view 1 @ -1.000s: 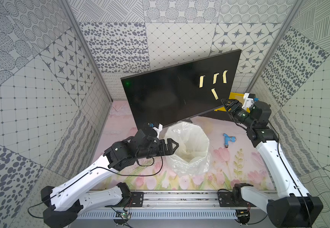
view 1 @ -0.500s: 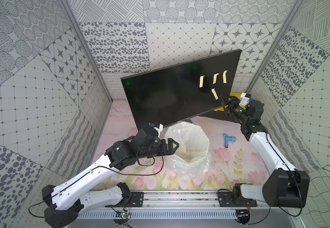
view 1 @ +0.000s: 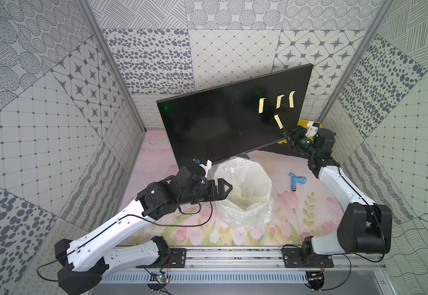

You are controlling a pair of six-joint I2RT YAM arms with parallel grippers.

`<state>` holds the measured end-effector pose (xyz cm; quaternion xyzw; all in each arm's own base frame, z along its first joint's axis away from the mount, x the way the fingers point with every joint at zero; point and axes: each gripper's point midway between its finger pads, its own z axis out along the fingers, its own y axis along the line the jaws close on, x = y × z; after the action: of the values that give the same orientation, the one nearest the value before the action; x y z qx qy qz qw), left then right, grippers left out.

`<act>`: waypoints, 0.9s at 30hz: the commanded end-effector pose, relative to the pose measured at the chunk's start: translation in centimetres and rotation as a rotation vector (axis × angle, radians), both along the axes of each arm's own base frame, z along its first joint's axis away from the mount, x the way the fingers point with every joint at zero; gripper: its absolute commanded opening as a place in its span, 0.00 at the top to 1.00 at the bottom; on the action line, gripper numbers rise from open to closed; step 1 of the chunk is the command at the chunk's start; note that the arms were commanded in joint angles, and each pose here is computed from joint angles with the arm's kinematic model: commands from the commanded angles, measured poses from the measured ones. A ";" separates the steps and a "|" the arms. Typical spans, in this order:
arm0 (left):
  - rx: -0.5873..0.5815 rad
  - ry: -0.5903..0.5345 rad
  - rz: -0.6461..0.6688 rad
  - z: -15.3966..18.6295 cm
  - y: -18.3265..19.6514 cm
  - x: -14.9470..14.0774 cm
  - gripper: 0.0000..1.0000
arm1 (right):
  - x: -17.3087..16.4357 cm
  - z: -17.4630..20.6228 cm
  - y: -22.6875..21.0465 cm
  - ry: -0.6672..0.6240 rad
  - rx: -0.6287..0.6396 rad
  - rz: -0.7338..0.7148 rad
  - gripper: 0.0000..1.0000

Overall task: Remove the sticky note from the monitor
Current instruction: Tear off the sticky note from the monitor.

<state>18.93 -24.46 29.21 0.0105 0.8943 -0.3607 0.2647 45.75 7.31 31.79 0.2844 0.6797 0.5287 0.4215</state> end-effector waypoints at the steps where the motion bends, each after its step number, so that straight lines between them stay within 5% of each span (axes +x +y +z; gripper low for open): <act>1: -0.020 -0.044 -0.023 1.1 -0.5 0.1 0.01 | 0.3 3.4 0.4 -0.110 -0.003 0.017 0.49; 19: -0.018 -0.042 -0.025 0.9 -0.5 0.1 0.01 | 1.0 4.2 2.0 -0.129 -0.011 0.052 0.51; 27: -0.018 -0.044 -0.024 0.9 -0.4 0.0 0.01 | 0.8 4.0 2.3 -0.129 -0.011 0.059 0.63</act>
<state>18.89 -24.41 29.32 0.0107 0.8934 -0.3620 0.2659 46.59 9.34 33.97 0.2531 0.6737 0.5471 0.4274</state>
